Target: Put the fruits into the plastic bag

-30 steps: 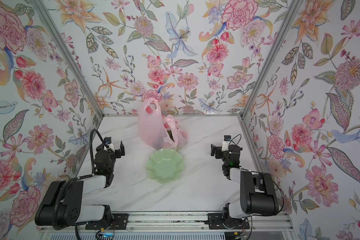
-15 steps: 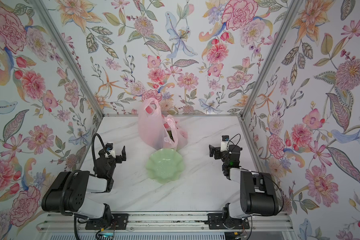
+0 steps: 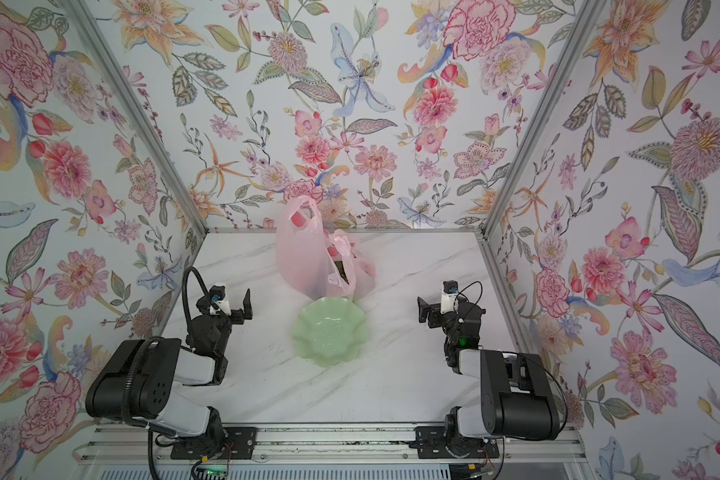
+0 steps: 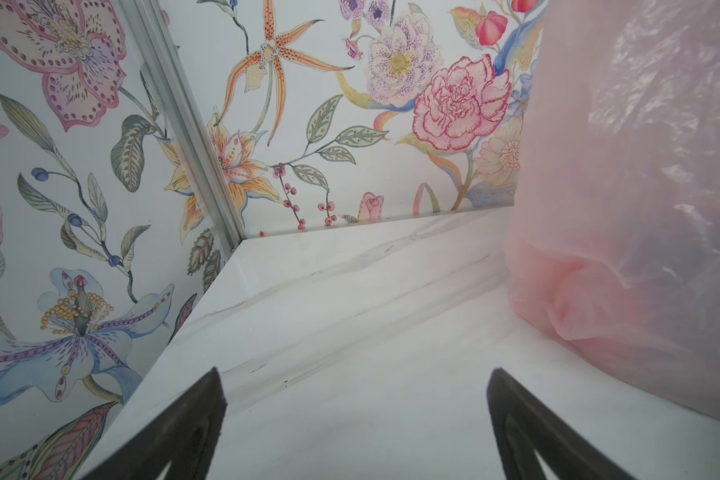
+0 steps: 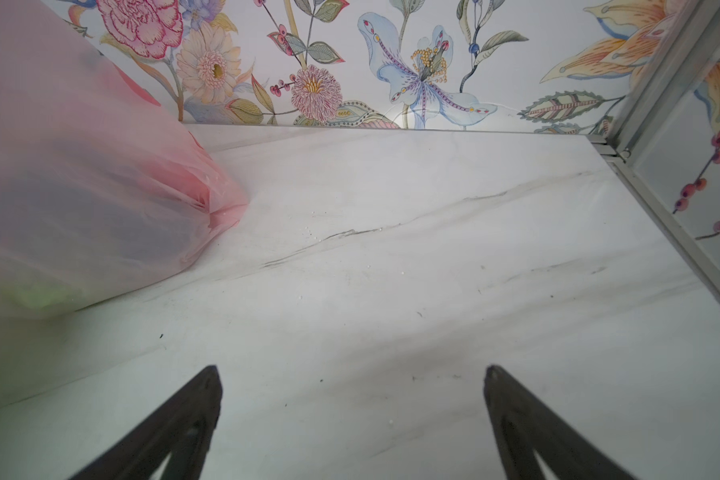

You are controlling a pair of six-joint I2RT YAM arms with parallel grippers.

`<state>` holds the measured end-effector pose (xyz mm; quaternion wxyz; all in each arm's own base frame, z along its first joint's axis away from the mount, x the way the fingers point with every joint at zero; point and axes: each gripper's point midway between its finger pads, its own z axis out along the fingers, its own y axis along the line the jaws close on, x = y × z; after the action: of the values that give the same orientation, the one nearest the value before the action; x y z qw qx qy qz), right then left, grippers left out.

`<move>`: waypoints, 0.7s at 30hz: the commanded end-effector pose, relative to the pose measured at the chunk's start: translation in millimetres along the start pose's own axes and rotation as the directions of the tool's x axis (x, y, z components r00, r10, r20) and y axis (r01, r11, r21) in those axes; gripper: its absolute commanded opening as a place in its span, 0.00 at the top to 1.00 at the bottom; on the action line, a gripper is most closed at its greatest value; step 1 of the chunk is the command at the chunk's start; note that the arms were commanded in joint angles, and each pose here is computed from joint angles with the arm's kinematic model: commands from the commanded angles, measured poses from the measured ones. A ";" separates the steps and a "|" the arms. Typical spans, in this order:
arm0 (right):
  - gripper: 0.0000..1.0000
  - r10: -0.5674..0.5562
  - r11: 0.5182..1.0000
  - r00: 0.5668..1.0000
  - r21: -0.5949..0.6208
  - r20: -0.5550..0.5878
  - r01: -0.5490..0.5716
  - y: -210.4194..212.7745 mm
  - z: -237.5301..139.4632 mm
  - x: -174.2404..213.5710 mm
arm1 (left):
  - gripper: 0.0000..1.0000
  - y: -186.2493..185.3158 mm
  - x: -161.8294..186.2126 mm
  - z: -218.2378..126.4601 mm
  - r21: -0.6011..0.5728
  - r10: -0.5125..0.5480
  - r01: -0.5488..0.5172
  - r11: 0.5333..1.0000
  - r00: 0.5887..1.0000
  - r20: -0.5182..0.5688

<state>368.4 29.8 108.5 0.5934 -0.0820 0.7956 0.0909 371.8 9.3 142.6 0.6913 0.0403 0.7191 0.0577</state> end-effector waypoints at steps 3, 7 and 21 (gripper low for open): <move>0.01 -0.026 0.999 0.987 0.047 0.160 0.019 -7.4 -17.8 -26.5 | 0.01 2.0 -6.8 -2.1 -0.016 0.008 -0.007 1.000 0.999 0.034; 0.01 -0.024 0.997 0.979 0.080 0.201 0.008 -10.7 -27.0 -23.2 | 0.01 2.2 -6.8 -2.1 -0.016 0.008 -0.007 1.000 0.999 0.034; 0.01 -0.003 0.995 0.990 0.100 0.144 -0.012 -19.7 -6.8 -7.3 | 0.01 2.0 -6.0 -2.0 -0.015 0.009 -0.009 1.000 0.999 0.031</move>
<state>356.5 13.3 109.3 0.6518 -0.0531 0.7540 0.0626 371.9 9.0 143.7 0.6930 0.0404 0.7175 0.0576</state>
